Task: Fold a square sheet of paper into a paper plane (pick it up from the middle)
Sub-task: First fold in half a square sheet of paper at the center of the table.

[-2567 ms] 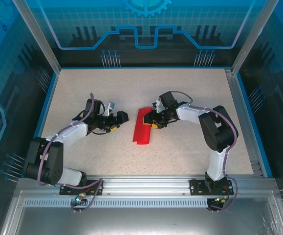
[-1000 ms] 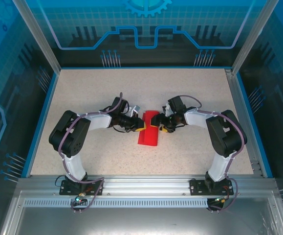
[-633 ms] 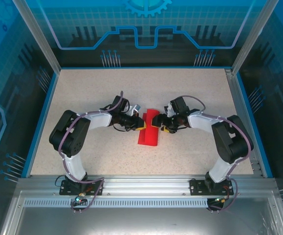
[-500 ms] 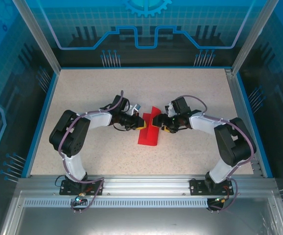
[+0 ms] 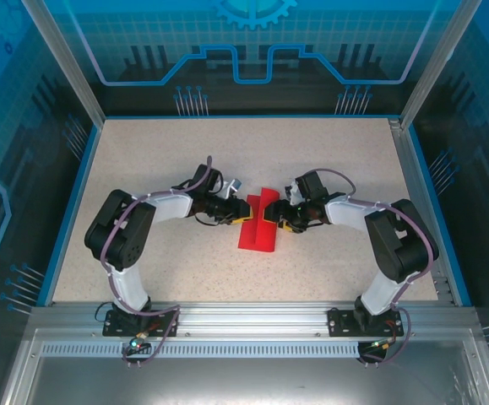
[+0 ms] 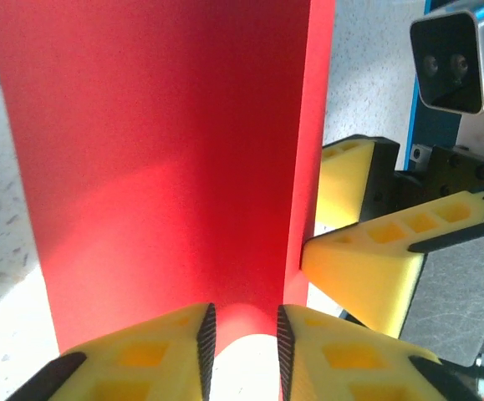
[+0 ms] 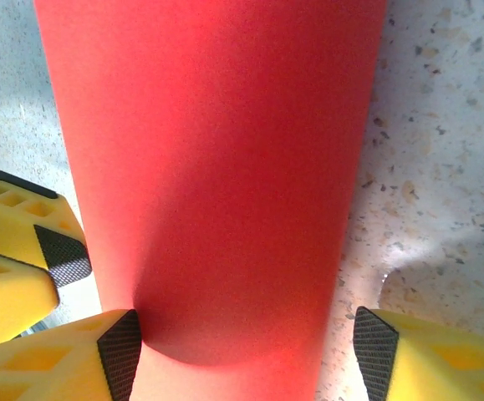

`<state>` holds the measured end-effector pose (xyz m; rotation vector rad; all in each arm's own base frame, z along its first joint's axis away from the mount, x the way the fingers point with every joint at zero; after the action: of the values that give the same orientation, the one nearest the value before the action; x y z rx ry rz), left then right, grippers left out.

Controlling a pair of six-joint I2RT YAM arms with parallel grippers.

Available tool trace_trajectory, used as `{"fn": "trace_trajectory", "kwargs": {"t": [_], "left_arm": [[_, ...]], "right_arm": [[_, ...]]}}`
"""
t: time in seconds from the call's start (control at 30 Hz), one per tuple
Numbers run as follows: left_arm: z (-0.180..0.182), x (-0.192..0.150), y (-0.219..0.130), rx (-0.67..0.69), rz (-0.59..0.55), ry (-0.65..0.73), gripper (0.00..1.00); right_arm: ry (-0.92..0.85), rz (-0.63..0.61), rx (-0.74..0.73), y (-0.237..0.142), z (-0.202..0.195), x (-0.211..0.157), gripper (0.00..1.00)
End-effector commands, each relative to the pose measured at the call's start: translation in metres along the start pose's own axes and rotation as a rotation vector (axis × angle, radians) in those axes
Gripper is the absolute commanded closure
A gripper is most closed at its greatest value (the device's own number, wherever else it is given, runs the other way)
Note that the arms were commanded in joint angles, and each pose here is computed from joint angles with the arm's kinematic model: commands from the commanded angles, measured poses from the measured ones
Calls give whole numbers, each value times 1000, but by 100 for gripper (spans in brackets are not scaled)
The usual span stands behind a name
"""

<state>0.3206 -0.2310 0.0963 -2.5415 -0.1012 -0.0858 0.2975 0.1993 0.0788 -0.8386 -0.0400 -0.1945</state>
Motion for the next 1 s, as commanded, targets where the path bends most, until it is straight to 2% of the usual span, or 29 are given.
{"fn": "trace_trajectory", "kwargs": {"t": [0.0,0.07,0.2,0.4,0.67,0.97], "left_arm": [[-13,3,-11,-45,-54,18,66],[-15,3,-11,-77,-53,13,62],[-15,0,-7,-116,-35,2,45],[-19,-3,-4,-171,14,14,39],[-14,-5,7,-151,83,7,43],[-18,-10,18,-185,137,21,57]], "right_arm": [[13,-25,-3,-6,0,2,28],[13,-22,-9,-5,-1,2,28],[21,-21,-2,-5,-1,2,28],[26,-24,6,-2,1,3,28],[35,-33,18,1,4,6,28],[37,-25,17,4,4,5,28]]}}
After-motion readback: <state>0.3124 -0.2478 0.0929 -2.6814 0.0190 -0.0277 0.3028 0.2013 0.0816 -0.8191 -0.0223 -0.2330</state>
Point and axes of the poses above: each hand's point on the last joint's axis, 136 mm out from that joint toward the fingers, its own y axis out along the fingers, its own z axis along the line the jaws close on, x = y × z, the point moved 5 cm from there along -y, back along the fingers, and after that the axes turned 1 degree about -y, right-handed, at the moved point
